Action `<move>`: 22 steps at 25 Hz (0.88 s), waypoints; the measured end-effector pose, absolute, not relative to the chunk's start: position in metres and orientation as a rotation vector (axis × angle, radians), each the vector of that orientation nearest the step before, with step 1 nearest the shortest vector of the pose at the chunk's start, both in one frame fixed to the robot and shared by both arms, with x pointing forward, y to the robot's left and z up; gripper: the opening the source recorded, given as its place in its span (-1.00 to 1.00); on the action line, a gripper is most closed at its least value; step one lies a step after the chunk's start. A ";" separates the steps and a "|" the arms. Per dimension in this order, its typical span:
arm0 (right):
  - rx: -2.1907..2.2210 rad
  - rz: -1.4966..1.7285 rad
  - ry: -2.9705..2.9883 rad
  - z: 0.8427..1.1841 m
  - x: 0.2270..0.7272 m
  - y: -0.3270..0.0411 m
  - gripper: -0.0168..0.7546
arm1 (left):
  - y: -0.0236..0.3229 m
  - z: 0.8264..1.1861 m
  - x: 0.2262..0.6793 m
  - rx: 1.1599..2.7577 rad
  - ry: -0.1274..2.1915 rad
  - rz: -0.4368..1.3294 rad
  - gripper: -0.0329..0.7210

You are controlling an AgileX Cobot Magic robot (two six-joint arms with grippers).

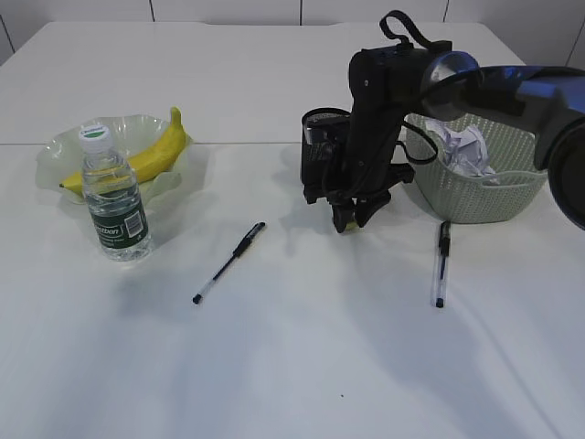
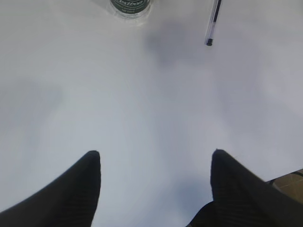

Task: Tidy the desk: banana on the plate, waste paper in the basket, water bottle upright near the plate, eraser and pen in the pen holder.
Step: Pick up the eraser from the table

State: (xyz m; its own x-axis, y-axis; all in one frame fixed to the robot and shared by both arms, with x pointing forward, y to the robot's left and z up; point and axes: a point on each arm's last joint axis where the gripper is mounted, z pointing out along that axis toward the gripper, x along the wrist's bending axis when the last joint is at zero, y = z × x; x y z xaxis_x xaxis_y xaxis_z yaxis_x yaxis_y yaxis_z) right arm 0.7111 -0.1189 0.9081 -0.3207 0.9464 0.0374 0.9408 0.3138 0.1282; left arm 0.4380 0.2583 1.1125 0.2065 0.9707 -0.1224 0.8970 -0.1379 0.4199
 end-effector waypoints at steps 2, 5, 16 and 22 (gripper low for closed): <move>1.799 0.206 2.507 0.913 0.713 -0.118 -0.33 | 0.258 1.113 0.438 2.087 1.737 0.250 0.47; 1.786 0.235 2.497 0.922 0.716 -0.117 -0.33 | 0.258 1.113 0.438 2.087 1.737 0.250 0.47; 1.765 0.287 2.478 0.951 0.713 -0.118 -0.33 | 0.258 1.113 0.438 2.086 1.737 0.248 0.47; 1.742 0.339 2.457 0.974 0.711 -0.119 -0.33 | 0.258 1.113 0.438 2.086 1.737 0.248 0.47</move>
